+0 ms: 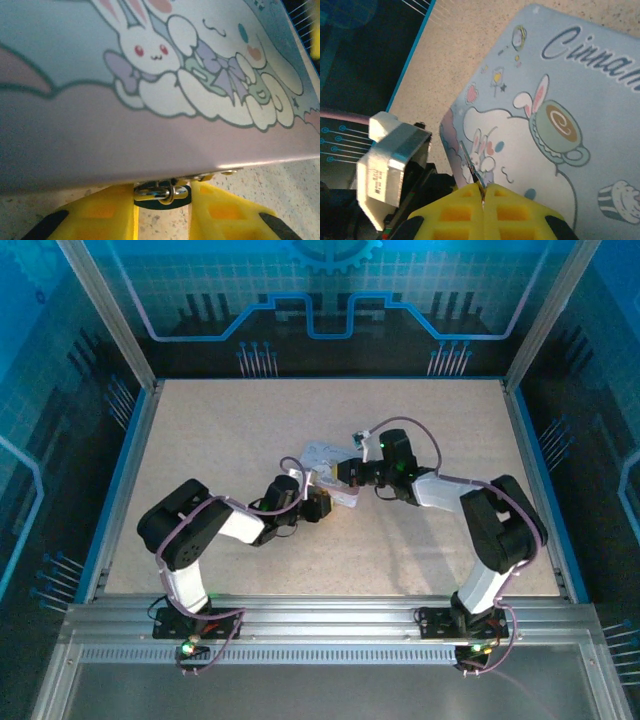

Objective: Unlock the padlock with the key

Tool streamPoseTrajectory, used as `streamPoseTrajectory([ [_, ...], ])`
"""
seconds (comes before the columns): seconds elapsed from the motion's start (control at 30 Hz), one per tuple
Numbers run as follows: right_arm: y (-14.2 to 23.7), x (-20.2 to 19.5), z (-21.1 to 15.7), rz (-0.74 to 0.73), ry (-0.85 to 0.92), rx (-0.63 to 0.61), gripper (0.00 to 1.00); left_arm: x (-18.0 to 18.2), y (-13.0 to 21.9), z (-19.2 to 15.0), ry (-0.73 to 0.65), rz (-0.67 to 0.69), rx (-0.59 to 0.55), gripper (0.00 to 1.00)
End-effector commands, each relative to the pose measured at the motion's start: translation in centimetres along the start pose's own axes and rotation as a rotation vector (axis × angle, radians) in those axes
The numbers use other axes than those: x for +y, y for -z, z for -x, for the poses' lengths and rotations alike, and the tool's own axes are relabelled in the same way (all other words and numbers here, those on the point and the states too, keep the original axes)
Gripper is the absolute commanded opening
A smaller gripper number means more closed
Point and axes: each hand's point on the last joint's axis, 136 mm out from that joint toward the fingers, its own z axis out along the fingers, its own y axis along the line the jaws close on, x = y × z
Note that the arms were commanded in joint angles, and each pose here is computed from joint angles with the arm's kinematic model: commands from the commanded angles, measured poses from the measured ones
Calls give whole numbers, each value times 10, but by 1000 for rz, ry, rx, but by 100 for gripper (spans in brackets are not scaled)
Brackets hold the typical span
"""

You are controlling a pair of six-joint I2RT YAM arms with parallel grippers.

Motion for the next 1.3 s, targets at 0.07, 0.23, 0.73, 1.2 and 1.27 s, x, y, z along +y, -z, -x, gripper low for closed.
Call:
streamPoseTrajectory([
  [0.07,32,12,1,-36,117,-45,0,-23,10,21,36,-45,-54,24],
  [0.23,54,0,-35,-98,179,-33,0,-26,15,24,116,-45,-57,23],
  [0.73,43,-23,-102,-169,307,-36,0,-37,20,23,272,-60,-20,20],
  [1.2,22,-30,-119,-164,384,-42,0,-45,22,29,310,-69,-44,17],
  [1.27,20,-31,-119,-169,388,-48,0,-46,23,29,313,-72,-47,17],
])
